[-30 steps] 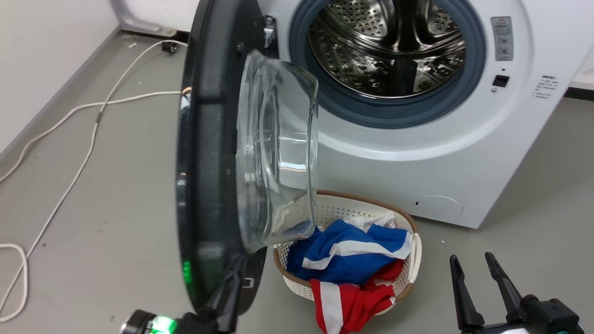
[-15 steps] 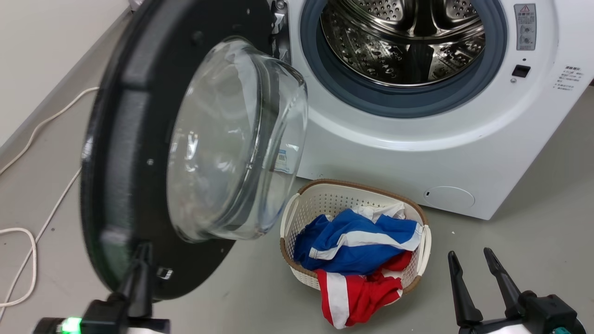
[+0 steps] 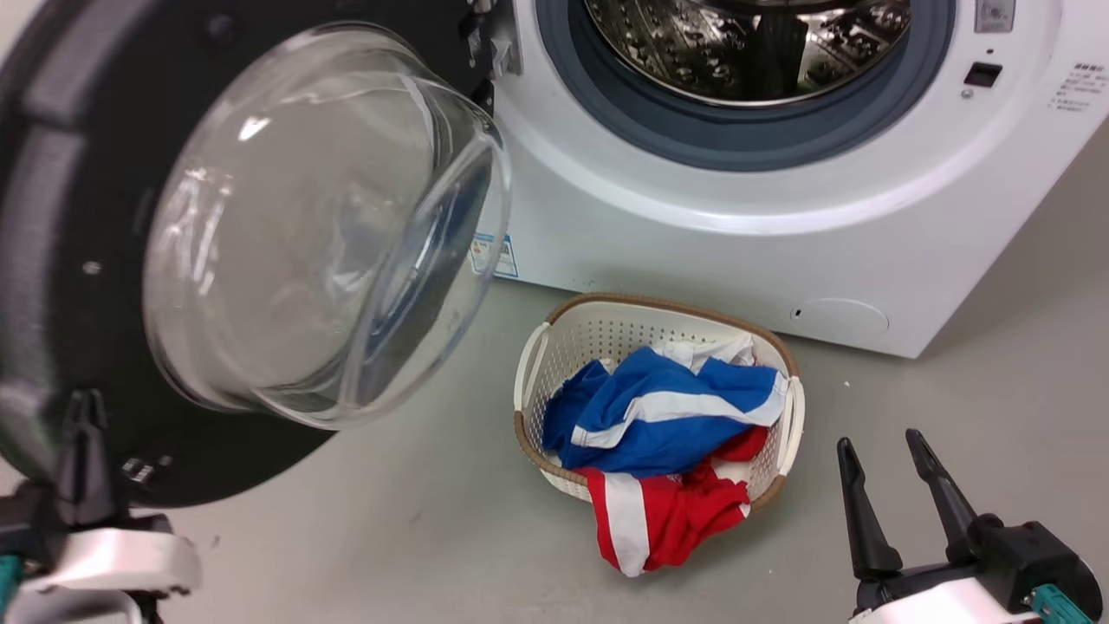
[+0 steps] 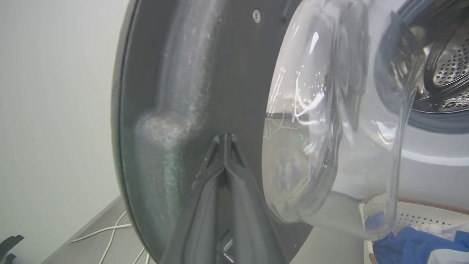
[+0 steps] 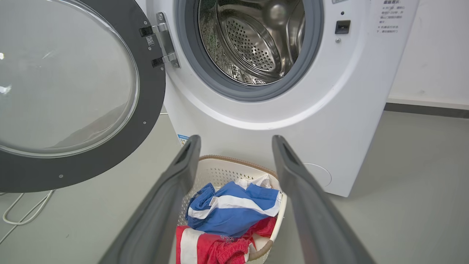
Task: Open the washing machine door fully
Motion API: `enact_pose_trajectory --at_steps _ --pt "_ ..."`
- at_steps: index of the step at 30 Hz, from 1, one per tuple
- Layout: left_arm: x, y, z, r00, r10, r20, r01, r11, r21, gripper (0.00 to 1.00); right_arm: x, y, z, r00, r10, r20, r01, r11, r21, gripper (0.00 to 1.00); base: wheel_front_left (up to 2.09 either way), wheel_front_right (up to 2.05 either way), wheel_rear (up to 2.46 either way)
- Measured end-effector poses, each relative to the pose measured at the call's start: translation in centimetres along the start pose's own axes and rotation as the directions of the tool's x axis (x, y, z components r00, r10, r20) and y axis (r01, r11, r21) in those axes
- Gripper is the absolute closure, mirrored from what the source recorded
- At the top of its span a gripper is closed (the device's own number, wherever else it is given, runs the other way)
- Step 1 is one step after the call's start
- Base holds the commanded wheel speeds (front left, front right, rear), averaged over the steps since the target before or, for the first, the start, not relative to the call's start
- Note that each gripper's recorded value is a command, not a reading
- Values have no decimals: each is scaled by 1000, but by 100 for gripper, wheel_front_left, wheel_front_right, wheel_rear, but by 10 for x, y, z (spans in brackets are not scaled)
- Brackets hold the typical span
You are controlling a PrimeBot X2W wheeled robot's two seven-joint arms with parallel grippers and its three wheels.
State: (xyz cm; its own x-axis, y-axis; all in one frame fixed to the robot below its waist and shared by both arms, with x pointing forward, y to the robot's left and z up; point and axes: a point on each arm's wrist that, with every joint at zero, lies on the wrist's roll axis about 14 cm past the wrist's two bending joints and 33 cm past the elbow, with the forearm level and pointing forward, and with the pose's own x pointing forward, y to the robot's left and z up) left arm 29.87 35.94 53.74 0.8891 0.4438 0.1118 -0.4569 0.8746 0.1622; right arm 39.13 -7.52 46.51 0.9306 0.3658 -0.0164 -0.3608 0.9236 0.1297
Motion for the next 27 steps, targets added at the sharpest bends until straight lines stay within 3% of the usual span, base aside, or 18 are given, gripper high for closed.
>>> enact_pose_trajectory --at_steps 27 --pt "97 78 -33 976 194 -96 -188 980 71 100 25 -34 -35 996 -53 -72 53 999 -11 0 0 0 0"
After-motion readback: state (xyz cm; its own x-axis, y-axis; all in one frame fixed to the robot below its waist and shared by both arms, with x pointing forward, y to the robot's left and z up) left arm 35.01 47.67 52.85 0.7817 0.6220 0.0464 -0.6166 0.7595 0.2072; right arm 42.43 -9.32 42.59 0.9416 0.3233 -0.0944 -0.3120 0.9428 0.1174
